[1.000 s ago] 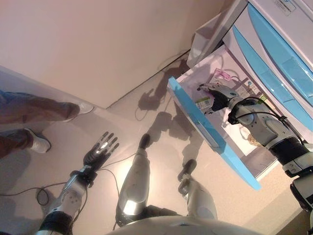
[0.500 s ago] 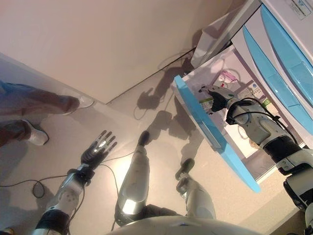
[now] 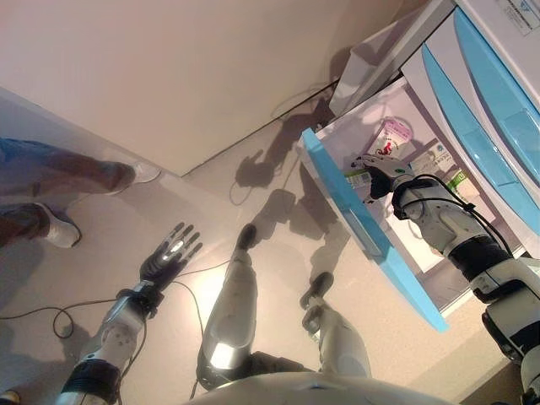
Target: Open the drawer and pick up the medicine
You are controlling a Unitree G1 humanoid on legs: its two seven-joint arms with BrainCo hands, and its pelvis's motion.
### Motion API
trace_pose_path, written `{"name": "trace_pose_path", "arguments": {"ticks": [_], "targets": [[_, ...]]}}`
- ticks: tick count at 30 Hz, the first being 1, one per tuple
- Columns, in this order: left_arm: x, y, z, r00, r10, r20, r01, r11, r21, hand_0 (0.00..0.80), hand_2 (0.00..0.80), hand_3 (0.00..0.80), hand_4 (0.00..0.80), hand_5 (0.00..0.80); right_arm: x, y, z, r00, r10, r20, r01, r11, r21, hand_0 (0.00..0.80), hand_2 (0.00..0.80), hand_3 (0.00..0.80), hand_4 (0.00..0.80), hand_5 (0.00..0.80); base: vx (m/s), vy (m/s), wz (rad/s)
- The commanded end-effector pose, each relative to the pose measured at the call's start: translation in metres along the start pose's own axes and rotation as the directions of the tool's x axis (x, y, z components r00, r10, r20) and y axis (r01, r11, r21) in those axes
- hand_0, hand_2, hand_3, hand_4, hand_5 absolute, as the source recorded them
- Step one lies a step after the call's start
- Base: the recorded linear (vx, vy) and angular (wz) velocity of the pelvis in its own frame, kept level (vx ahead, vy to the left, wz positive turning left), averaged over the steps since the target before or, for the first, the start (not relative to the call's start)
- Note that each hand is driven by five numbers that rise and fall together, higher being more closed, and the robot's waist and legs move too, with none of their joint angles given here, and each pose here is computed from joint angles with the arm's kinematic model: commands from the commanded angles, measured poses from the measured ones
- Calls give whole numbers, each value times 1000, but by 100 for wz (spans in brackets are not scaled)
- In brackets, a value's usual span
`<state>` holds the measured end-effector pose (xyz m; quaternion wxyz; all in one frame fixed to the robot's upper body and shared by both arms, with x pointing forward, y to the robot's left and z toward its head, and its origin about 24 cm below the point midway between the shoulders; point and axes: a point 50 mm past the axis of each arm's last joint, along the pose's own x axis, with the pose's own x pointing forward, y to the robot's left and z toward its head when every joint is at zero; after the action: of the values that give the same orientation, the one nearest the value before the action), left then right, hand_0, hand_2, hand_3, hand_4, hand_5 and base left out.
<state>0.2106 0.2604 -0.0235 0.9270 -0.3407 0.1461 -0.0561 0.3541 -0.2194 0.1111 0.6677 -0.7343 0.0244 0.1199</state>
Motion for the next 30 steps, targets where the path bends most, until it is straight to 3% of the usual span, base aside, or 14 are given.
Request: {"name": "trace_pose_path", "arguments": {"ticks": [1,10,13,14,17,30], "targets": [[-4,-4,12,999,-35,-11,36,997,74,0,0,0,0,0,2,-10,-1,999,-45,-5,44,995,-91,0,0,0,0,0,0,0,0],[-4,-5,15,999,-38,-12,39,996,78,0,0,0,0,0,4,-8,1,999,-37,-6,36,996,-87,0,0,0,0,0,0,0,0],[-3,-5,16,999,-37,-13,38,996,78,0,0,0,0,0,4,-9,1,999,-34,-6,34,996,-86,458,458,458,458,458,0,0,0],[-4,-5,16,999,-36,-14,37,996,78,0,0,0,0,0,4,-9,1,999,-33,-7,32,996,-87,515,515,515,515,515,0,0,0],[-4,-5,17,999,-36,-15,37,996,81,0,0,0,0,0,4,-8,1,999,-31,-5,31,995,-91,800,800,800,800,800,0,0,0],[-3,-6,20,999,-37,-10,37,996,85,0,0,0,0,0,4,-8,3,999,-35,-6,34,995,-92,800,800,800,800,800,0,0,0]]}}
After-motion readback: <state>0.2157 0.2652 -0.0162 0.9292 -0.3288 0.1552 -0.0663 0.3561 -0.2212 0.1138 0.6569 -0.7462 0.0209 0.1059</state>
